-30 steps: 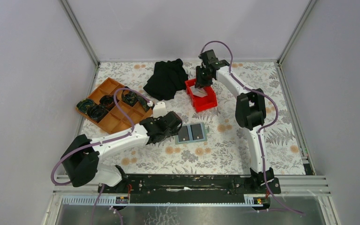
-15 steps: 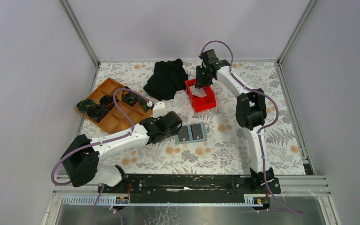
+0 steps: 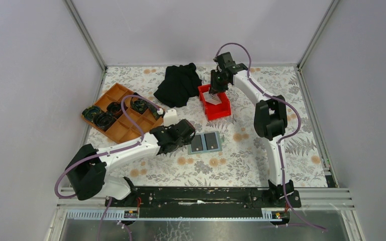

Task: Put the credit cards into the card holder
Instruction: Pick up the credit card from the storage box.

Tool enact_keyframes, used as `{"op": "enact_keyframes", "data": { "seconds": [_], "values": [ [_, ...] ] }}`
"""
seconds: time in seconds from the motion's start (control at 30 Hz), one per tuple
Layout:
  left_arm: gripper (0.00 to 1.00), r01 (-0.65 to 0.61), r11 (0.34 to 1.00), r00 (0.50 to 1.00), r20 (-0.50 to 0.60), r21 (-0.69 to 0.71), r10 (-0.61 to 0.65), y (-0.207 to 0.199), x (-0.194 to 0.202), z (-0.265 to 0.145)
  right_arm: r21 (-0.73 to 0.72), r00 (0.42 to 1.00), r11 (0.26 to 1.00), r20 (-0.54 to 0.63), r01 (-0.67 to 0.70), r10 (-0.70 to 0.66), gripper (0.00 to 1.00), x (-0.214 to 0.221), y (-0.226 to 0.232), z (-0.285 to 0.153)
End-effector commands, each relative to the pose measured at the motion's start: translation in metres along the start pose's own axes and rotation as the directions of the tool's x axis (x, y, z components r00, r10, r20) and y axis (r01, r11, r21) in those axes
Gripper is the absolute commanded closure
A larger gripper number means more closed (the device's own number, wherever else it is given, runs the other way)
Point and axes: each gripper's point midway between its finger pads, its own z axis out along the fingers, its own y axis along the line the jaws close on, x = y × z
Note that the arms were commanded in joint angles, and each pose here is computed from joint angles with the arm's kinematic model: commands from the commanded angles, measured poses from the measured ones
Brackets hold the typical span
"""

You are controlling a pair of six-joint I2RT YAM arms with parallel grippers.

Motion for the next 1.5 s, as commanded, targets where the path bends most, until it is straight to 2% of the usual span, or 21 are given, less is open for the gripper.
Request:
{"op": "enact_keyframes", "data": {
  "seconds": [0.0, 0.63, 0.97, 1.3, 1.47],
  "values": [
    [0.18, 0.0, 1.0, 1.0, 0.008, -0.02, 0.0, 0.005, 0.001, 0.001, -0.077, 0.998, 0.997, 0.057, 0.002, 0.002, 0.69, -0.017, 0.027, -0.037],
    [0.18, 0.004, 1.0, 1.0, 0.001, -0.016, -0.004, 0.009, 0.005, 0.001, -0.091, 1.0, 0.996, 0.017, -0.007, 0.008, 0.66, -0.004, 0.034, -0.027],
    [0.18, 0.011, 1.0, 1.0, 0.002, -0.011, -0.011, 0.009, 0.005, -0.001, -0.076, 1.0, 0.997, 0.009, -0.001, 0.002, 0.77, -0.002, 0.033, -0.028],
    [0.19, 0.024, 1.0, 1.0, 0.004, 0.001, -0.024, 0.008, 0.003, -0.004, 0.087, 0.995, 0.994, 0.069, 0.069, -0.075, 0.8, -0.01, 0.016, -0.054],
    [0.19, 0.03, 0.999, 0.999, 0.016, 0.015, -0.031, 0.004, -0.002, -0.007, 0.205, 0.99, 0.973, 0.073, 0.105, -0.123, 0.89, -0.008, 0.001, -0.065]
  ]
}}
